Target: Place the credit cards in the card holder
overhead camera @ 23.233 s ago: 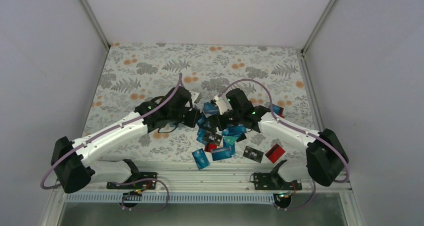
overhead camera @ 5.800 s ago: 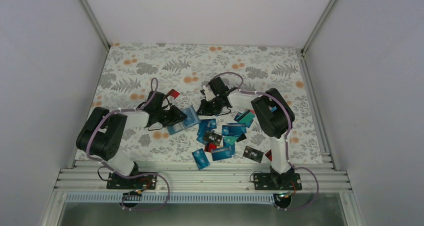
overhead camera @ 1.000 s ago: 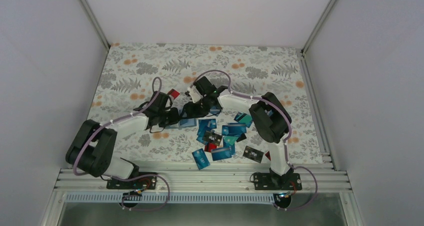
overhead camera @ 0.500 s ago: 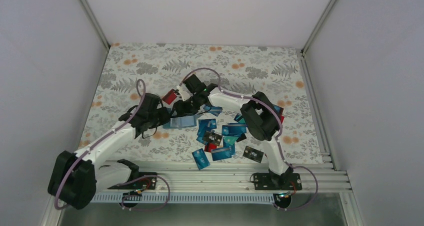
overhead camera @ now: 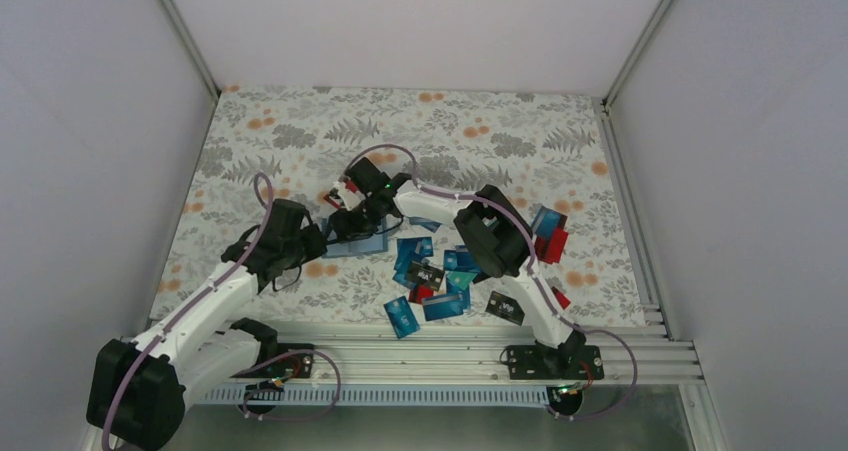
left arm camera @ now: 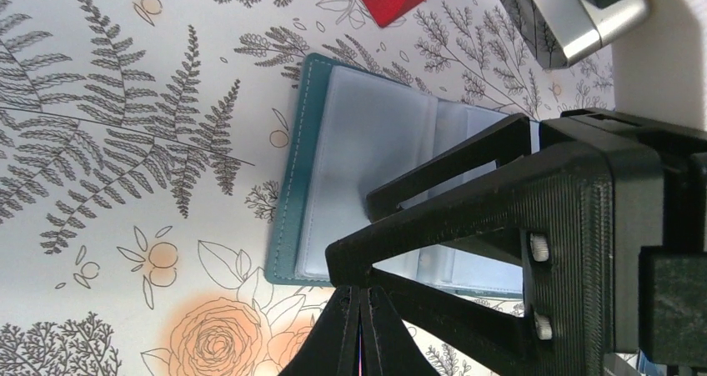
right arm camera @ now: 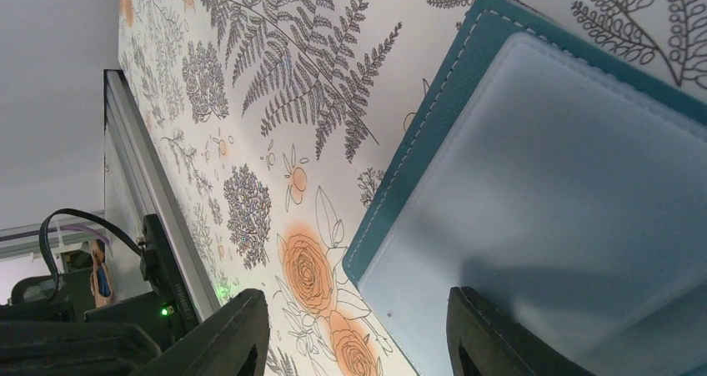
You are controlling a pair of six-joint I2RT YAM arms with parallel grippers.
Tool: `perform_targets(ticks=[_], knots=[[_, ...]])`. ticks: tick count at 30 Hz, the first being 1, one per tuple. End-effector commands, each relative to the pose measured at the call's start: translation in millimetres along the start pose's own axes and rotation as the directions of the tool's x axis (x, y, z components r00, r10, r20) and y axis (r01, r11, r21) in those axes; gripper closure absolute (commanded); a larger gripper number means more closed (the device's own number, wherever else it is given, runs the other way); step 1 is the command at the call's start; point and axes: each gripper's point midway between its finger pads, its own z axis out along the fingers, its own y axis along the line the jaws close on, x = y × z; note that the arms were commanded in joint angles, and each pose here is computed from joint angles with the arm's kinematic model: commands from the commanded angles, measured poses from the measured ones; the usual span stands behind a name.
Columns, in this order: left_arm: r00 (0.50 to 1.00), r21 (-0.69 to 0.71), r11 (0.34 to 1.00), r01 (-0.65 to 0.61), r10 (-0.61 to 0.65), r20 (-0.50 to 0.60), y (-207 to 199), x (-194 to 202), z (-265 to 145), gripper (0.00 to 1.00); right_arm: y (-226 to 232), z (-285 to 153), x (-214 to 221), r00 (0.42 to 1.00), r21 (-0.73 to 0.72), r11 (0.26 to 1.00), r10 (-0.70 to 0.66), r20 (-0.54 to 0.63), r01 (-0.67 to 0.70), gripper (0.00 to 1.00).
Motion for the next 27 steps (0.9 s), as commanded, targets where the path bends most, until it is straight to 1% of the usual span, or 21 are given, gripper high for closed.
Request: perform_targets(ticks=[1, 8, 19, 27], knots=[[1.0, 0.025, 0.999, -0.026, 0.026, -0.011, -5, 1, 3, 0.98, 2, 4, 3, 1.0, 0.014, 1.0, 0.005, -0.024, -0.005, 0.46], [0.999, 0.063, 0.997, -0.046, 0.045, 0.008, -14, -5, -4, 0.98, 26, -19, -4, 0.999, 0.009, 0.999, -0.044, 0.016, 0.044, 0.45], [0.999, 0.083, 0.996, -0.043, 0.042, 0.007, -21, -9, -9, 0.98, 38, -40, -5, 0.996, 0.036, 0.996, -0.078, 0.053, 0.076, 0.45], [0.999, 0.084, 0.995, -0.046, 0.046, 0.002, -24, -9, -10, 0.98, 36, -49, -4, 0.994, 0.073, 0.994, -0.087, 0.07, 0.082, 0.45]])
